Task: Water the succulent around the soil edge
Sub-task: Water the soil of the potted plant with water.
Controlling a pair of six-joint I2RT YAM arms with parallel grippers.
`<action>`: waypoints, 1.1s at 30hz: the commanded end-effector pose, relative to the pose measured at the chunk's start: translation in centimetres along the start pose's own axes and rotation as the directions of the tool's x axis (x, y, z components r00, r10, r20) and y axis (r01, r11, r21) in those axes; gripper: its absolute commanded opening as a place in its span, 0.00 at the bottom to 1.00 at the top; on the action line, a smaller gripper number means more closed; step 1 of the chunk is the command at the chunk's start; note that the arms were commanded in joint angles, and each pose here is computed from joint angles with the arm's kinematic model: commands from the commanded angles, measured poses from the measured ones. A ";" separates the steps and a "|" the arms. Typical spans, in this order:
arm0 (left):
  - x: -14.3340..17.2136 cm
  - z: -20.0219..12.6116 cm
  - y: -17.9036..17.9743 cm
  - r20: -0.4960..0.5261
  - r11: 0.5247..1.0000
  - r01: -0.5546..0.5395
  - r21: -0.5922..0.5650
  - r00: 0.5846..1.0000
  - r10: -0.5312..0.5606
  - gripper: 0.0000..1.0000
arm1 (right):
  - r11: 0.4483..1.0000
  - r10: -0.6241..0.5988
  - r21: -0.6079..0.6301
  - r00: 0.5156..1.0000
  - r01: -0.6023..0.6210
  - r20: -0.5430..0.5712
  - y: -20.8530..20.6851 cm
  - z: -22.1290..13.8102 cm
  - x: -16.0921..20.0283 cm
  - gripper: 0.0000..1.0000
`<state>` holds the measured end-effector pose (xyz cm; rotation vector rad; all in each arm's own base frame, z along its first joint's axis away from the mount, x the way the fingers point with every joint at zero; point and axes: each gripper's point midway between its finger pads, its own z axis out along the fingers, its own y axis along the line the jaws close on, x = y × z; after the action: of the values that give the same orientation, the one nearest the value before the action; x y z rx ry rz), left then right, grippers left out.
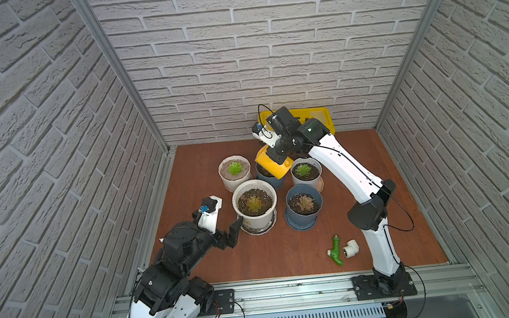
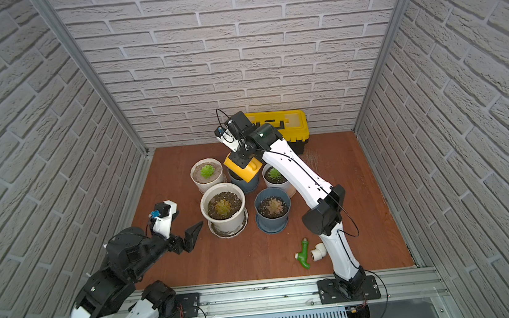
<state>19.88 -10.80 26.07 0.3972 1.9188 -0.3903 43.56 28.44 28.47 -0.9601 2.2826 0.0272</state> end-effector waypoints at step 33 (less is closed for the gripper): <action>-0.3 0.2 0.1 0.017 1.000 0.004 -0.001 1.000 -0.004 0.98 | 0.986 0.104 0.130 0.995 -0.103 -0.005 -5.3 -2.0 1.2 0.03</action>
<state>19.85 -10.78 25.99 0.3976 1.9222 -0.3892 45.32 23.99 28.05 -0.8328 2.3583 -0.0778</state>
